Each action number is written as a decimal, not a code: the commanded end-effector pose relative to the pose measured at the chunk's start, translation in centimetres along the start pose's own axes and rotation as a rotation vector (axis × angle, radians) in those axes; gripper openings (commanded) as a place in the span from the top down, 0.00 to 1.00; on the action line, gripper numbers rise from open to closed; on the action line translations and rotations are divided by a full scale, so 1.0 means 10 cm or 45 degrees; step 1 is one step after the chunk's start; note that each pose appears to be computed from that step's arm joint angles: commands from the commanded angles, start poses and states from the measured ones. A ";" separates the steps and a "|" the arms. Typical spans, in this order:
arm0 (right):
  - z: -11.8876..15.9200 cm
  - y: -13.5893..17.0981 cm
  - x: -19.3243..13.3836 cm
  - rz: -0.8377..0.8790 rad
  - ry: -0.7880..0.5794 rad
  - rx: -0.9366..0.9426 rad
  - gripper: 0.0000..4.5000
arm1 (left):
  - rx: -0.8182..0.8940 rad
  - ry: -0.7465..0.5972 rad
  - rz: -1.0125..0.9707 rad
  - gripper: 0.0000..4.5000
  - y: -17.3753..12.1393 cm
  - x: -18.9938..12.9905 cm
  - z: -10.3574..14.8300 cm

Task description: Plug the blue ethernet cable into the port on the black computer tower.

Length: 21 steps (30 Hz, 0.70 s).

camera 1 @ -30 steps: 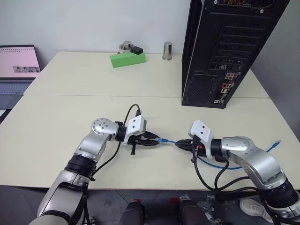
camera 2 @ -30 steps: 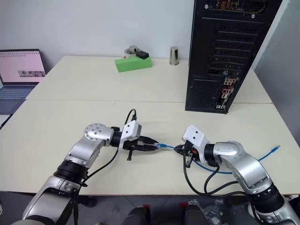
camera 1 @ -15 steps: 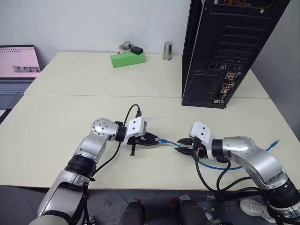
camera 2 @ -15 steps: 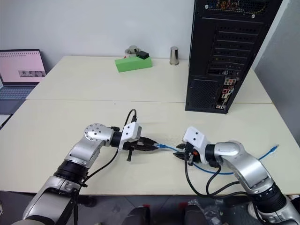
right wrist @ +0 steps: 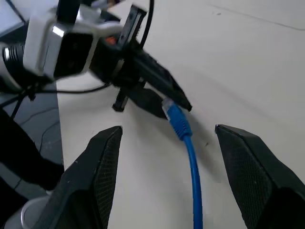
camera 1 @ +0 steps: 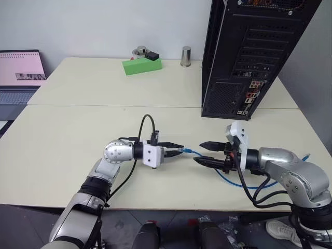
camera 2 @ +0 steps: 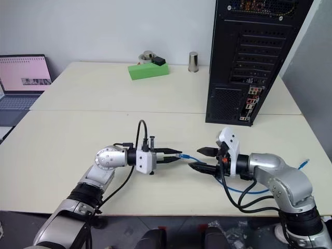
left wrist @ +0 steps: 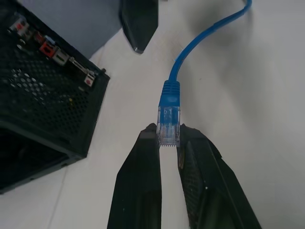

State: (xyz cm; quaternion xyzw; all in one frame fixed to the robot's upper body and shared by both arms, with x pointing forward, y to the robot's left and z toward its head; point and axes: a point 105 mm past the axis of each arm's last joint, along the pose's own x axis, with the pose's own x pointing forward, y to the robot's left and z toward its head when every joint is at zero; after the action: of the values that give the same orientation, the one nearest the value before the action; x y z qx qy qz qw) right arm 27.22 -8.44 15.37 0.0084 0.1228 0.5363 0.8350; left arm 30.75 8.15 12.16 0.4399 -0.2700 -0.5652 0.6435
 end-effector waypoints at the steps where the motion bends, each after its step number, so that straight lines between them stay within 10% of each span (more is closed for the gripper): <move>1: 0.05 0.06 0.05 0.026 -0.055 0.035 0.27 | 0.319 -0.094 0.083 0.94 0.09 -0.09 0.16; 17: 0.02 0.16 0.18 0.140 -0.079 0.184 0.27 | 0.496 -0.152 0.190 0.94 0.15 -0.08 0.23; 21: 0.04 0.15 0.19 0.134 -0.091 0.189 0.43 | 0.507 -0.152 0.188 0.94 0.14 -0.08 0.24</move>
State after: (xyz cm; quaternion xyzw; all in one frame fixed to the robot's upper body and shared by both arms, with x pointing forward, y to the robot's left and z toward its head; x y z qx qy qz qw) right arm 26.81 -6.36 14.57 0.0953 0.1489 0.5583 0.8106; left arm 29.36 8.48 13.57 0.5010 -0.4229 -0.4880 0.5762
